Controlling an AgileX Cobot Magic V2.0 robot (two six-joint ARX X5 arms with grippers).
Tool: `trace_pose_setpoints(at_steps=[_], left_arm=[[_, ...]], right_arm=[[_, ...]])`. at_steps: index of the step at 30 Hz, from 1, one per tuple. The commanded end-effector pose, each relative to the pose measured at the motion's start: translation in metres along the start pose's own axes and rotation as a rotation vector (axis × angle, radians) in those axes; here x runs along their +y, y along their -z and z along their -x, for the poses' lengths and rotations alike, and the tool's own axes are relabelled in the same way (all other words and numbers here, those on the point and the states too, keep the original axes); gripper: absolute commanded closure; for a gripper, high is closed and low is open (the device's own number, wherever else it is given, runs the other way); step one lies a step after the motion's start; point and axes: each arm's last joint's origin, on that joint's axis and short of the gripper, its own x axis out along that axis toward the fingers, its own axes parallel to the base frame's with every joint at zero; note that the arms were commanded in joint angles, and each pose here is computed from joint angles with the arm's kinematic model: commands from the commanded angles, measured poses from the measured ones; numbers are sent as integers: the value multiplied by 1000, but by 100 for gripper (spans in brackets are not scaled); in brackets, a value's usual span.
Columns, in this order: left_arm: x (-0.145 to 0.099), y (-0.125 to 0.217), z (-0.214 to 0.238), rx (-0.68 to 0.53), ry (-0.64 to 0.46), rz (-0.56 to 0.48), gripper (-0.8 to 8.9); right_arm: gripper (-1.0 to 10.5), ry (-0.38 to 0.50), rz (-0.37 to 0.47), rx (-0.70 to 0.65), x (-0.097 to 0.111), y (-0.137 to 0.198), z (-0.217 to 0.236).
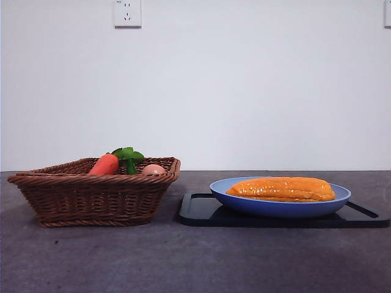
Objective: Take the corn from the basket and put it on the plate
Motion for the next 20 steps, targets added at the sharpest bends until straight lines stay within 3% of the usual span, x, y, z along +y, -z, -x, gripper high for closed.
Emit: trace_pose_setpoints(at_steps=[1,10,20], left_arm=[[0,7,-1,42,1,14,807],[0,7,-1,42,1,14,807],[0,7,-1,43,1,14,807]], right_arm=[[944,12,6,-37,2,25,-2],[944,71,-15,-20,8,73,-4],[944,74,-41,16,12,94,-6]])
